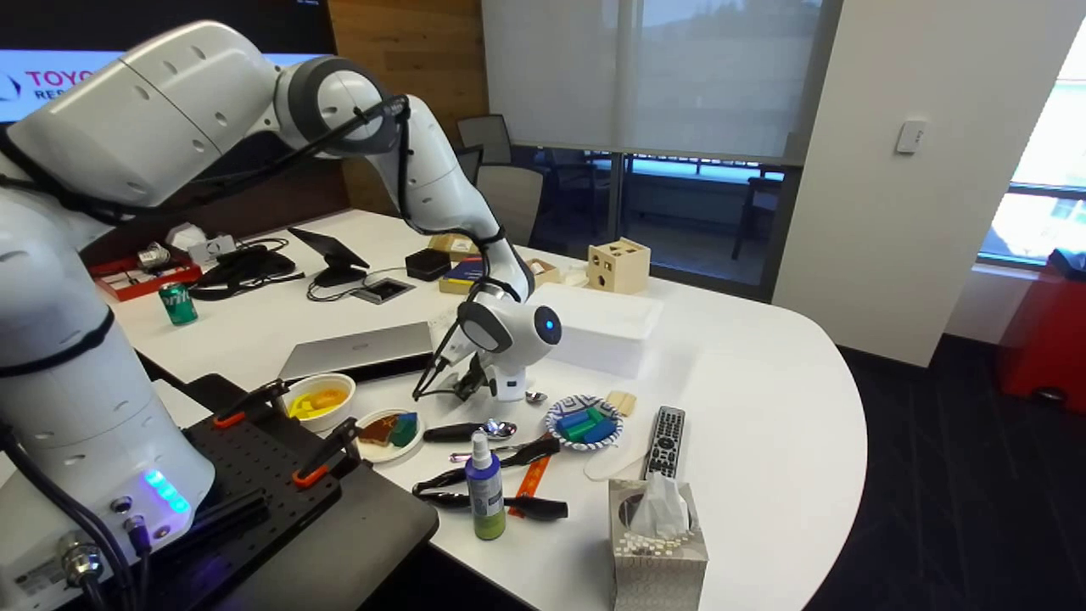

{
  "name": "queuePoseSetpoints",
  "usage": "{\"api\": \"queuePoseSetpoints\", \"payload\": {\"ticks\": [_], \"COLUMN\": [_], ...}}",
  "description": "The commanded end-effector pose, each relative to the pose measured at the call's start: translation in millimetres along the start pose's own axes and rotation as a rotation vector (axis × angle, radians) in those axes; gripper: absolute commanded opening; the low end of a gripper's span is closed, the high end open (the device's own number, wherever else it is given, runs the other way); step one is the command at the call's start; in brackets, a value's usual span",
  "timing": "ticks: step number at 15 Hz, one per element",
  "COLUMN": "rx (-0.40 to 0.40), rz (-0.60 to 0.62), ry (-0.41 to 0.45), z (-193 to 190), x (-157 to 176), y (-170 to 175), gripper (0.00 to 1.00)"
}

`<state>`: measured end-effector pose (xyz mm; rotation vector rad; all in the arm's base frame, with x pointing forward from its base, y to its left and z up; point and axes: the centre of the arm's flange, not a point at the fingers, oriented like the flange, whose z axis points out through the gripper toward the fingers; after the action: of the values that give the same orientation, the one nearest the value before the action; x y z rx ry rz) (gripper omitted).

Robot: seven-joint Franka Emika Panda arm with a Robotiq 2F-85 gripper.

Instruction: Use the white napkin to wipe the tabletop.

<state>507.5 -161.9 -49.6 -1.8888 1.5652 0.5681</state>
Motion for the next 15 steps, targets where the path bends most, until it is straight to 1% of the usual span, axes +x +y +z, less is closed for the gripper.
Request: {"api": "queuePoseSetpoints", "payload": {"ticks": [1, 2, 4, 6, 10, 12, 15], "rx": [-0.047, -0.054, -0.033, -0.007, 0.018, 0.030, 0.074], "rz": [0.071, 0.055, -0.096, -0.227, -0.458, -0.575, -0.739], "ry": [0.180, 0.209, 0.218, 0.201, 0.241, 0.232, 0.183], "z": [-41.7, -47.1, -51.2, -51.6, -60.0, -57.0, -39.7], "x": [-35.1, -38.9, -51.7, -75.4, -128.4, -146.9, -163.8], "y": [-15.9, -25.6, -53.4, -81.6, -131.0, -159.4, -208.1], "gripper": [0.00, 0.00, 0.00, 0.00, 0.00, 0.00, 0.00]}}
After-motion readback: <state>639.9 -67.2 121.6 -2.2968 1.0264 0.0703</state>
